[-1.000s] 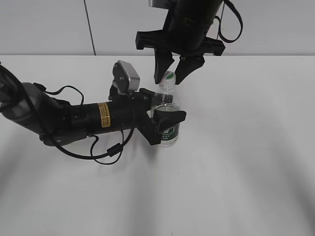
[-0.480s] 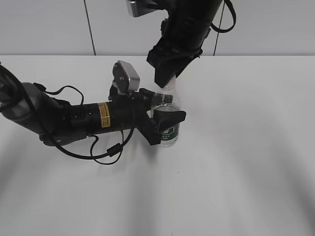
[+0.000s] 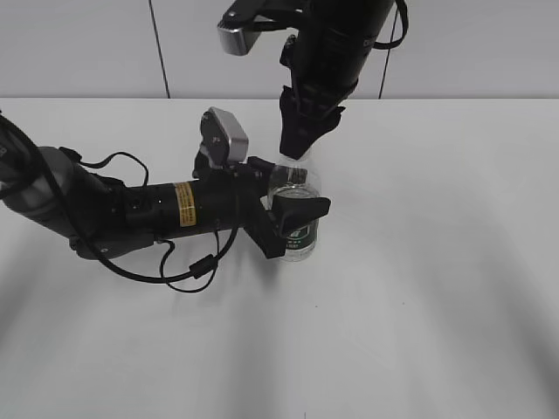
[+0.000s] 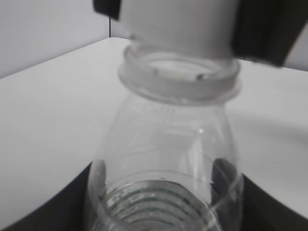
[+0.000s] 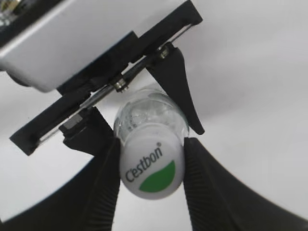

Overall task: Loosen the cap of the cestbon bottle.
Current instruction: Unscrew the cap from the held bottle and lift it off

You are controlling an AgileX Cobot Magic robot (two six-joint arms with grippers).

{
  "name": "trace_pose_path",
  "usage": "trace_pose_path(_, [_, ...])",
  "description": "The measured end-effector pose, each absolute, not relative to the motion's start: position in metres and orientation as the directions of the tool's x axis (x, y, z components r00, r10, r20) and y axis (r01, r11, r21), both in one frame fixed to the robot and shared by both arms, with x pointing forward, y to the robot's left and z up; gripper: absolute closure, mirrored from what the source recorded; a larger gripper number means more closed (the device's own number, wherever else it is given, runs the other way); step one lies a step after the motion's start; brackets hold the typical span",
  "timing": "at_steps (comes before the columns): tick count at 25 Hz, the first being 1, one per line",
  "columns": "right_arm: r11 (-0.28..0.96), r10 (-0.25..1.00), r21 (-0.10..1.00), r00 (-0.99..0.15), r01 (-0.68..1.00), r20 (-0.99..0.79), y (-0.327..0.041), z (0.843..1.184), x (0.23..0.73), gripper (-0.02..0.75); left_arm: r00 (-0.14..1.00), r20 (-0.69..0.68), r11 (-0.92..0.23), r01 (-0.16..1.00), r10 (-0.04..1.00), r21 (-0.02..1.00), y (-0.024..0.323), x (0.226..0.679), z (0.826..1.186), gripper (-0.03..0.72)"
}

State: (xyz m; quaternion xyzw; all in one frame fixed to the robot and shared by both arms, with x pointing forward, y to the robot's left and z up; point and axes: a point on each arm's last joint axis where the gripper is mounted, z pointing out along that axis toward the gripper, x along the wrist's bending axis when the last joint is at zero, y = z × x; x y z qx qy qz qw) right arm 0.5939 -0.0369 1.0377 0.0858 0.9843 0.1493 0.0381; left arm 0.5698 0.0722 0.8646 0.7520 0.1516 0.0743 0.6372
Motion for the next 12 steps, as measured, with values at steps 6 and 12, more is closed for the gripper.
trace_pose_path(6, [0.957, -0.046, 0.28, -0.992, -0.078, -0.12, -0.0369, 1.0383, 0.594, 0.429, 0.946, -0.077, -0.147, 0.129, 0.315, 0.981, 0.0721, 0.569, 0.8643, 0.283])
trace_pose_path(12, [0.937, -0.199, 0.257, -0.966, -0.236, -0.163, -0.037, 1.0387, 0.5939, 0.429, 0.948, -0.075, -0.149, 0.127, 0.311, 0.981, 0.0719, 0.5688, 0.8643, 0.283])
